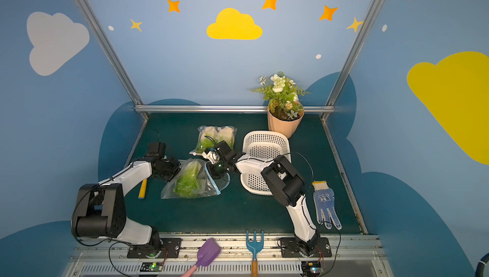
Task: Open the zip-top bag and take out the chinese cabbages
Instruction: Pick up the Chinese cabbage from the zipper food storage bag.
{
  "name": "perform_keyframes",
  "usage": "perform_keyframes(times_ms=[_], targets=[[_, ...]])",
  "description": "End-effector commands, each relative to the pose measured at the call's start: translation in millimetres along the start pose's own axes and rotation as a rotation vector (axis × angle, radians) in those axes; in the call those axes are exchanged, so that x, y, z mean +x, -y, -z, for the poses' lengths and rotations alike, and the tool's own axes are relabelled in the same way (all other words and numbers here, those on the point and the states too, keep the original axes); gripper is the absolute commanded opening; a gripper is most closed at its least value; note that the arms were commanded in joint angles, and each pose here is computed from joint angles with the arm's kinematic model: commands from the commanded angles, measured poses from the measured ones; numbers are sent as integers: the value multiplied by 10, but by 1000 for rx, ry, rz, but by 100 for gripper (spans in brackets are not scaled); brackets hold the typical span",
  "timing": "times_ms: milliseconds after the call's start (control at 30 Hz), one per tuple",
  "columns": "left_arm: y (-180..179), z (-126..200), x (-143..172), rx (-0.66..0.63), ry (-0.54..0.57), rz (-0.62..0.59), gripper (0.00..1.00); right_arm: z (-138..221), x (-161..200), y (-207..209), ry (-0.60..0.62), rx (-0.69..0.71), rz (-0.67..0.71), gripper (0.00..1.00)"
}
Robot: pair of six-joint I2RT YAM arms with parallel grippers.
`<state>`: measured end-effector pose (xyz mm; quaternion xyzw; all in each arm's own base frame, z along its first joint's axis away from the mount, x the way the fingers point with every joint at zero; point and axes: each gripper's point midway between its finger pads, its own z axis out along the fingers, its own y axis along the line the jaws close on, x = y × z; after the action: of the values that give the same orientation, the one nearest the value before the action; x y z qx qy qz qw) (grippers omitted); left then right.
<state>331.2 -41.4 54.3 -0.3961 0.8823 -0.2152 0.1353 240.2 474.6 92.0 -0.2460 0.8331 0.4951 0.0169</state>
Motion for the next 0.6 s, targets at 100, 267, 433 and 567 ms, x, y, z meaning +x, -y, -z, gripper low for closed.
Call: perform_keyframes(times_ms=[100, 267, 433, 567], targets=[[50, 10, 75, 20, -15, 0, 5, -36, -80, -144, 4, -77, 26, 65], [106, 18, 121, 45, -15, 7, 5, -88, -156, -148, 7, -87, 11, 65], [162, 31, 208, 70, -18, 14, 5, -165, -191, -92, -1, -80, -11, 66], [187, 57, 251, 93, -6, 32, 5, -191, -195, -85, -6, -52, -2, 69]])
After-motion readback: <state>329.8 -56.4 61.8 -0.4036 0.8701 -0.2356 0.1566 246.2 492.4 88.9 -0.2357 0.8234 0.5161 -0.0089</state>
